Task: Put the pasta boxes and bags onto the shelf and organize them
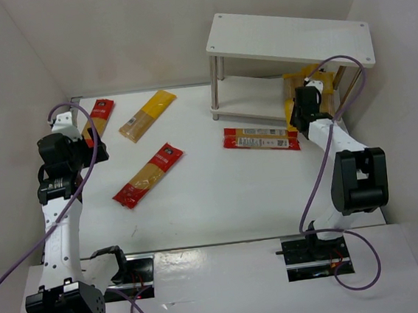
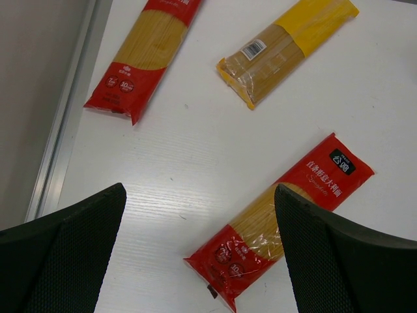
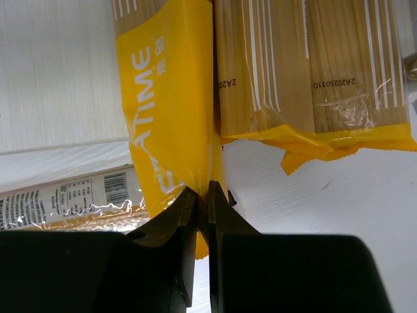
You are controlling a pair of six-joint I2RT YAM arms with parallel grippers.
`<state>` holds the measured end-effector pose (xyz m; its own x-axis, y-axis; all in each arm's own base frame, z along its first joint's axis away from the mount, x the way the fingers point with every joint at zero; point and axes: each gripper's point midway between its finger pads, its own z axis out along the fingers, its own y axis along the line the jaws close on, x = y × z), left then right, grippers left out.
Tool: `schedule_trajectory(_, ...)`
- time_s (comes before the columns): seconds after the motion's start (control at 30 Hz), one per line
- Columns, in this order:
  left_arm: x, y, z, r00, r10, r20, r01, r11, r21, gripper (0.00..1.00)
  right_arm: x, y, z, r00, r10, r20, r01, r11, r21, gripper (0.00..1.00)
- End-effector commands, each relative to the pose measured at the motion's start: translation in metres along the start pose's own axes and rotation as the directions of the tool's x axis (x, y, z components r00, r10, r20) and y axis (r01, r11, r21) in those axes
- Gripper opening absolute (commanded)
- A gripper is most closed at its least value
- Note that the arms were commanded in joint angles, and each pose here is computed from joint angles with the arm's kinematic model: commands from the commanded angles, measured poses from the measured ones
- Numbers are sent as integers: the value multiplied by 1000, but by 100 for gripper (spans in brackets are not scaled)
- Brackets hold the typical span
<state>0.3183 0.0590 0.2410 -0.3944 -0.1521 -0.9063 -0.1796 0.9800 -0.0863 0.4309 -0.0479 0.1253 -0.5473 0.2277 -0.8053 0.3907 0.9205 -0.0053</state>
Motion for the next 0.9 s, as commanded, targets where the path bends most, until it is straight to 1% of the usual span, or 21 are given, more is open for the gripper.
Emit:
schedule_trajectory(0.0,-12,-2,-3,998,19,52,-20,1000,16,100,-53,-21,5,986,60,158,-74,994,83,0)
schedule_trajectory(0.27,-12,-2,-3,998,19,52,-20,1000,16,100,-57,-19,14,982,74,173,-90,992,87,0)
schedule_trajectory(0.37,-12,-2,-3,998,19,52,-20,1000,16,100,-66,-16,15,978,80,191,-97,992,81,0)
schedule_trajectory(0.43,-10,-1,-1,999,18,43,-19,1000,15,100,-63,-16,18,980,77,183,-94,992,83,0)
schedule_trajectory(0.47,-10,-1,-1,999,18,43,-19,1000,15,100,-69,-15,17,976,83,200,-100,992,78,0)
schedule_trajectory(0.67,-10,-3,-1,999,18,42,-19,1000,25,100,-70,-13,22,975,92,202,-110,991,76,0)
schedule_trajectory(0.83,-10,-3,-1,999,18,42,-19,1000,25,100,-62,-9,32,981,85,175,-98,993,71,0)
schedule_trajectory(0.87,-10,-3,-1,999,18,42,-19,1000,25,100,-66,-9,31,979,87,183,-101,993,68,1)
